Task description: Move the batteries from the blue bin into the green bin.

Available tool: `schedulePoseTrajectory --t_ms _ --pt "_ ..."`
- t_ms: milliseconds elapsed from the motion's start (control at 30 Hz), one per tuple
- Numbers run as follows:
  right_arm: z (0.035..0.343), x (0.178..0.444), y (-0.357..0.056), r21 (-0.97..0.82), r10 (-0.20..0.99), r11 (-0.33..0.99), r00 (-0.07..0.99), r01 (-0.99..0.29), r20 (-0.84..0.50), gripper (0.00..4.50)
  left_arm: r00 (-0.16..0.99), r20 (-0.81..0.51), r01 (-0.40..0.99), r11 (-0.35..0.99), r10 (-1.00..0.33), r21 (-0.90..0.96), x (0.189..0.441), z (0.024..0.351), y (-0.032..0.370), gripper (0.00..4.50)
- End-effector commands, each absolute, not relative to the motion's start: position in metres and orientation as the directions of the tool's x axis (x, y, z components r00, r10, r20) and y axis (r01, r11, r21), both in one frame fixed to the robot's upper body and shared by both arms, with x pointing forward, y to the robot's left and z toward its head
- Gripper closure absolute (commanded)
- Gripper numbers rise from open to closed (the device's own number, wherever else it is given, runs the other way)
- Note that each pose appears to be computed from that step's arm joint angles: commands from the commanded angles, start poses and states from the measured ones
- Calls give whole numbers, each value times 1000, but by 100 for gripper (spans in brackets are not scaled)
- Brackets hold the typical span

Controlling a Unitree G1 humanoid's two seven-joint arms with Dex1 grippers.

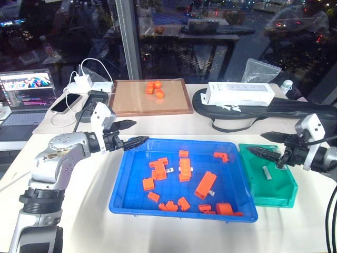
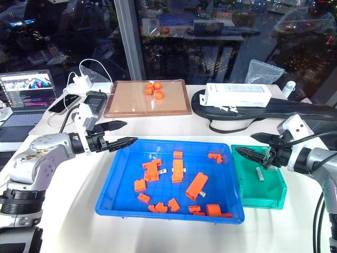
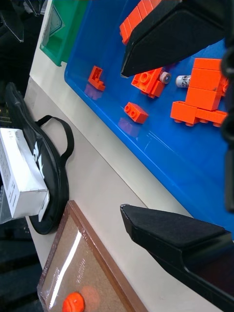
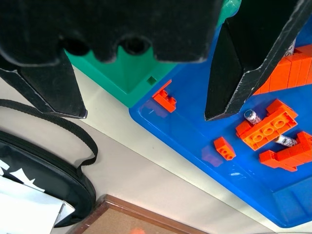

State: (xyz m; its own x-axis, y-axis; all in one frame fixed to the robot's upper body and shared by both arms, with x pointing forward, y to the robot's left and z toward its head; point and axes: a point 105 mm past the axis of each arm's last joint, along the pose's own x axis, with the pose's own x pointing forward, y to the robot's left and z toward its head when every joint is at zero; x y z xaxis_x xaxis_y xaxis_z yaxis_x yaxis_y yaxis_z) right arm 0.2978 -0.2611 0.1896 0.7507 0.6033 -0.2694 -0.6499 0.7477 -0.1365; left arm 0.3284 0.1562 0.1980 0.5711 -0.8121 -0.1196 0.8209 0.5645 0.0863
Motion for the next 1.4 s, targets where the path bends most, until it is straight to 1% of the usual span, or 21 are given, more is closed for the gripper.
schedulePoseTrajectory --t_ms 33,67,100,167,200,267,333,367,467,567,633,767,800,867,967,1067,1233,1333,1400 --pt "218 297 -247 -223 622 712 746 -666 -238 4 522 -108 852 509 -846 125 323 215 153 0" --pt "226 296 -236 -249 640 681 725 -689 -255 4 476 -115 877 462 -872 131 319 221 148 0" --pt "227 294 -226 -288 644 639 701 -713 -306 4 419 -102 904 404 -902 141 313 229 143 0" --pt "214 288 -215 -359 624 545 653 -757 -429 4 344 -66 932 331 -937 150 303 240 138 0" --pt "207 283 -210 -348 629 508 615 -788 -475 4 312 -104 944 296 -944 142 298 237 137 0" --pt "193 272 -193 -290 654 432 518 -854 -552 4 254 -244 964 226 -936 139 289 220 135 0" --pt "181 264 -183 -258 650 371 448 -892 -614 4 206 -318 977 173 -925 128 280 211 135 0" --pt "176 263 -181 -257 641 353 432 -900 -635 4 188 -341 980 153 -921 126 277 209 135 0" --pt "161 262 -171 -277 625 254 376 -927 -684 4 180 -381 982 143 -907 124 273 204 137 0" --pt "150 260 -160 -292 618 112 296 -950 -728 4 169 -413 984 133 -895 115 270 198 139 0" --pt "147 265 -156 -325 599 17 270 -945 -754 4 169 -418 984 132 -892 116 270 195 139 0" --pt "144 278 -151 -359 535 -216 197 -908 -821 4 160 -428 986 125 -889 110 268 191 138 0" --pt "143 280 -151 -357 521 -255 183 -899 -834 4 159 -430 986 124 -889 109 268 191 138 0" --pt "141 283 -146 -331 492 -370 119 -868 -863 4 163 -438 986 129 -884 108 264 188 138 0" --pt "133 286 -138 -290 449 -503 41 -814 -893 4 168 -437 985 137 -883 103 256 187 140 0" --pt "125 292 -131 -277 423 -577 10 -769 -906 4 183 -434 983 155 -882 99 250 187 140 0" --pt "116 298 -122 -263 398 -634 -15 -728 -917 4 197 -431 980 175 -880 92 240 184 141 0" --pt "115 301 -119 -265 398 -642 -18 -720 -917 74 194 -424 981 179 -885 74 235 184 141 0" --pt "117 303 -120 -261 390 -650 -19 -713 -921 140 209 -433 978 195 -877 76 236 182 144 0"
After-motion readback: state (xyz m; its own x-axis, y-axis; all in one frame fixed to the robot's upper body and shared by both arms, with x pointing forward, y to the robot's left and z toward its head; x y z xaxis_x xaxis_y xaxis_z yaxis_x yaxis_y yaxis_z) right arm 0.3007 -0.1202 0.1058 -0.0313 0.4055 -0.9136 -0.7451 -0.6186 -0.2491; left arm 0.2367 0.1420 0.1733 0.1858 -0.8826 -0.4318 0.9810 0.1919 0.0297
